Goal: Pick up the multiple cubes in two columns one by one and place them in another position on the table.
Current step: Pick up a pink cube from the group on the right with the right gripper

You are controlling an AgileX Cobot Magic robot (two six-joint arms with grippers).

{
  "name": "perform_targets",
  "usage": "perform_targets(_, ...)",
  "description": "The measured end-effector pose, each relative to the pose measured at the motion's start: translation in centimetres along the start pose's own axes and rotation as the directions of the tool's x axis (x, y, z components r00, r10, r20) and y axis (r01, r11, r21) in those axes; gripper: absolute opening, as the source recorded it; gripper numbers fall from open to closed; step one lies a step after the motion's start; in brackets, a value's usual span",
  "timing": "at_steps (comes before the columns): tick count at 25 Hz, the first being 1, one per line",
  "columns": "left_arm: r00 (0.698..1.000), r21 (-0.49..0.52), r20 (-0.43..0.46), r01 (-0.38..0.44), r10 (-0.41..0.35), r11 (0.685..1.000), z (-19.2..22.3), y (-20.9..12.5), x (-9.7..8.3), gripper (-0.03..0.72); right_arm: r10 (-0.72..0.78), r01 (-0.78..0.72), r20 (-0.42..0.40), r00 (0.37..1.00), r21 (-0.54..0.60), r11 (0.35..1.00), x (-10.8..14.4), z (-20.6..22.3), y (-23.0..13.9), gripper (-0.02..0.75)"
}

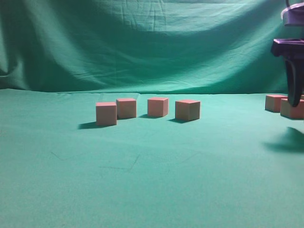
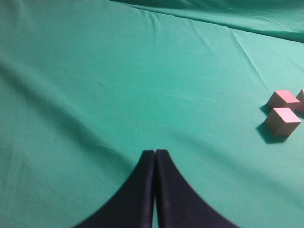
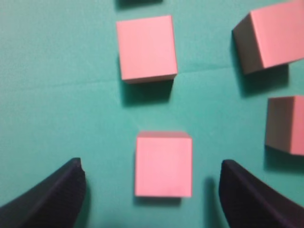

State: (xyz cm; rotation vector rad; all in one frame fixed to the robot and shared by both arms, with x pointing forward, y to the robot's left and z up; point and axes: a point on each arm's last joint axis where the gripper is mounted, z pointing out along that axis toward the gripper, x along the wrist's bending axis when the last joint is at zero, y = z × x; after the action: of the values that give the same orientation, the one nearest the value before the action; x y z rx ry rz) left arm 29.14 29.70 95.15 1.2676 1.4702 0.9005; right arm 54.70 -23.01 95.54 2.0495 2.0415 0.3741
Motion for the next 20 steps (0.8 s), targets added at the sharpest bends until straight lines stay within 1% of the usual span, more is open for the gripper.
perform_targets(6, 1.000, 0.000, 0.000, 0.000, 0.000, 1.000, 0.0, 0.0, 0.0, 0.000, -0.001, 0.001, -0.003, 1.000, 0.007, 1.000, 0.2, 1.9, 0.1, 0.531)
perform_targets(7, 1.000, 0.000, 0.000, 0.000, 0.000, 1.000, 0.0, 0.0, 0.0, 0.000, -0.002, 0.002, -0.004, 1.000, 0.007, 1.000, 0.2, 2.1, 0.1, 0.456)
perform_targets(9, 1.000, 0.000, 0.000, 0.000, 0.000, 1.000, 0.0, 0.0, 0.0, 0.000, -0.002, 0.002, -0.003, 1.000, 0.009, 1.000, 0.2, 2.3, 0.1, 0.370)
perform_targets(11, 1.000, 0.000, 0.000, 0.000, 0.000, 1.000, 0.0, 0.0, 0.0, 0.000, -0.002, 0.002, -0.004, 1.000, 0.007, 1.000, 0.2, 2.3, 0.1, 0.263)
perform_targets(12, 1.000, 0.000, 0.000, 0.000, 0.000, 1.000, 0.0, 0.0, 0.0, 0.000, -0.002, 0.002, -0.004, 1.000, 0.007, 1.000, 0.2, 2.3, 0.1, 0.251)
perform_targets(13, 1.000, 0.000, 0.000, 0.000, 0.000, 1.000, 0.0, 0.0, 0.0, 0.000, -0.002, 0.002, -0.004, 1.000, 0.009, 1.000, 0.2, 2.3, 0.1, 0.262)
perform_targets(16, 1.000, 0.000, 0.000, 0.000, 0.000, 1.000, 0.0, 0.0, 0.0, 0.000, -0.015, 0.014, 0.006, 1.000, 0.041, 0.999, 0.2, 1.6, 0.1, 0.262)
perform_targets(18, 1.000, 0.000, 0.000, 0.000, 0.000, 1.000, 0.0, 0.0, 0.0, 0.000, -0.051, 0.051, 0.007, 0.999, 0.062, 0.997, 0.5, 0.1, 0.5, 0.262)
perform_targets(20, 1.000, 0.000, 0.000, 0.000, 0.000, 1.000, 0.0, 0.0, 0.0, 0.000, -0.110, 0.110, -0.003, 0.994, 0.048, 0.993, 1.3, -2.4, 0.8, 0.262)
